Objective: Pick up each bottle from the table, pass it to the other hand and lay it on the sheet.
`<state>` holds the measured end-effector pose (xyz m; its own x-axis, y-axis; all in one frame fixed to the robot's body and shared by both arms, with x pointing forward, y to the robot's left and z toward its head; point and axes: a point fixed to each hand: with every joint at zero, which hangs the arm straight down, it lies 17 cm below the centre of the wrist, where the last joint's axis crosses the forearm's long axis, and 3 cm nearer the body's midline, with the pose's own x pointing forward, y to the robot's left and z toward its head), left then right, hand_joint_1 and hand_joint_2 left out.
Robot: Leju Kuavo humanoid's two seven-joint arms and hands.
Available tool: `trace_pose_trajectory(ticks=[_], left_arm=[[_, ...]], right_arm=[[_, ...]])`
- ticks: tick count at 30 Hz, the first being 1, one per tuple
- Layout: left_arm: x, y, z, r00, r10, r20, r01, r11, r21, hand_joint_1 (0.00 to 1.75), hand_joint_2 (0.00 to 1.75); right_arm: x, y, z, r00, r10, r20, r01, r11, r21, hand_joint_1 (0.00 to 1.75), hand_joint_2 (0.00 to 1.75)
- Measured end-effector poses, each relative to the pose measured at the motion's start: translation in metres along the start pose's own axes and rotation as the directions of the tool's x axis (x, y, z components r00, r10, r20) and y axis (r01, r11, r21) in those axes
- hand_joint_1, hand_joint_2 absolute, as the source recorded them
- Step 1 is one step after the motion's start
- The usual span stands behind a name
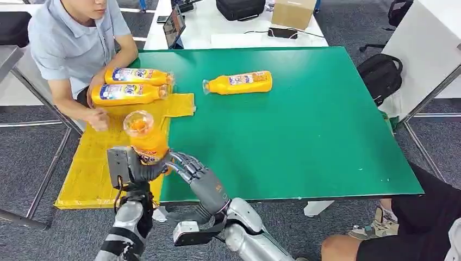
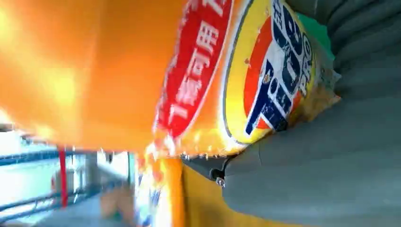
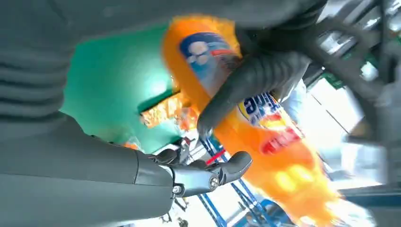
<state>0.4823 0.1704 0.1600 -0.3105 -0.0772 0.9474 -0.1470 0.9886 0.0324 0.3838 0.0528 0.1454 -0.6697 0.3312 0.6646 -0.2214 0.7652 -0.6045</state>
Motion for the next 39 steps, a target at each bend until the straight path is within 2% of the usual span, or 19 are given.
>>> trace_pose_trajectory(ticks=[4, 10, 13, 16, 20, 24, 30, 31, 32, 33, 35, 36, 37, 38, 39], left_arm=[[-0.006, 0.012, -0.015, 0.990, -0.137, 0.024, 0.137, 0.991, 0.010, 1.75, 1.75], [-0.005, 0.022, -0.056, 0.872, -0.474, 0.120, 0.479, 0.878, -0.012, 1.75, 1.75], [-0.019, 0.013, -0.076, 0.722, -0.676, 0.151, 0.691, 0.716, -0.096, 1.75, 1.75], [-0.042, 0.004, -0.088, 0.583, -0.795, 0.167, 0.808, 0.548, -0.215, 1.75, 1.75], [-0.072, 0.006, -0.093, 0.439, -0.880, 0.180, 0.863, 0.358, -0.356, 1.75, 1.75], [-0.100, 0.024, -0.093, 0.287, -0.942, 0.177, 0.861, 0.172, -0.478, 1.75, 1.75], [-0.110, 0.040, -0.096, 0.221, -0.959, 0.175, 0.838, 0.095, -0.537, 1.75, 1.75], [-0.114, 0.042, -0.093, 0.225, -0.960, 0.168, 0.823, 0.095, -0.560, 1.59, 1.75], [-0.118, 0.042, -0.090, 0.228, -0.960, 0.165, 0.811, 0.093, -0.578, 0.54, 1.75], [-0.122, 0.043, -0.086, 0.228, -0.959, 0.165, 0.798, 0.087, -0.597, 0.40, 1.75], [-0.128, 0.044, -0.080, 0.229, -0.960, 0.163, 0.780, 0.081, -0.621, 0.40, 1.75], [-0.131, 0.045, -0.077, 0.233, -0.959, 0.161, 0.768, 0.080, -0.635, 0.28, 1.75], [-0.133, 0.045, -0.075, 0.233, -0.959, 0.159, 0.762, 0.078, -0.643, 0.31, 1.75], [-0.134, 0.045, -0.074, 0.233, -0.960, 0.158, 0.757, 0.077, -0.648, 0.24, 1.75], [-0.136, 0.045, -0.072, 0.237, -0.959, 0.157, 0.749, 0.078, -0.658, 0.31, 1.75]], right_arm=[[0.005, 0.002, -0.001, 1.000, 0.008, 0.016, -0.008, 1.000, 0.006, 0.00, 0.00], [0.013, 0.004, -0.003, 0.999, -0.001, 0.033, 0.001, 1.000, 0.018, 0.00, 0.00], [0.014, 0.008, -0.003, 0.999, -0.023, 0.032, 0.022, 0.999, 0.042, 0.00, 0.00], [0.016, 0.011, -0.004, 0.999, -0.039, 0.035, 0.037, 0.998, 0.060, 0.00, 0.00], [0.020, 0.012, -0.005, 0.998, -0.054, 0.044, 0.051, 0.996, 0.073, 0.00, 0.00], [0.024, 0.012, -0.006, 0.996, -0.065, 0.060, 0.060, 0.995, 0.079, 0.00, 0.00], [0.027, 0.011, -0.007, 0.995, -0.068, 0.072, 0.063, 0.995, 0.078, 0.00, 0.00], [0.027, 0.010, -0.007, 0.995, -0.069, 0.076, 0.064, 0.995, 0.077, 0.00, 0.00], [0.028, 0.010, -0.007, 0.994, -0.070, 0.080, 0.064, 0.995, 0.076, 0.00, 0.00], [0.029, 0.010, -0.007, 0.994, -0.071, 0.084, 0.065, 0.995, 0.075, 0.00, 0.00], [0.029, 0.009, -0.008, 0.994, -0.073, 0.086, 0.067, 0.995, 0.073, 0.00, 0.00], [0.029, 0.008, -0.009, 0.993, -0.075, 0.087, 0.069, 0.995, 0.071, 0.00, 0.00], [0.030, 0.008, -0.009, 0.993, -0.076, 0.088, 0.070, 0.995, 0.069, 0.00, 0.00], [0.030, 0.007, -0.010, 0.993, -0.078, 0.089, 0.073, 0.995, 0.067, 0.00, 0.00], [0.031, 0.007, -0.010, 0.993, -0.079, 0.092, 0.073, 0.995, 0.067, 0.00, 0.00]])
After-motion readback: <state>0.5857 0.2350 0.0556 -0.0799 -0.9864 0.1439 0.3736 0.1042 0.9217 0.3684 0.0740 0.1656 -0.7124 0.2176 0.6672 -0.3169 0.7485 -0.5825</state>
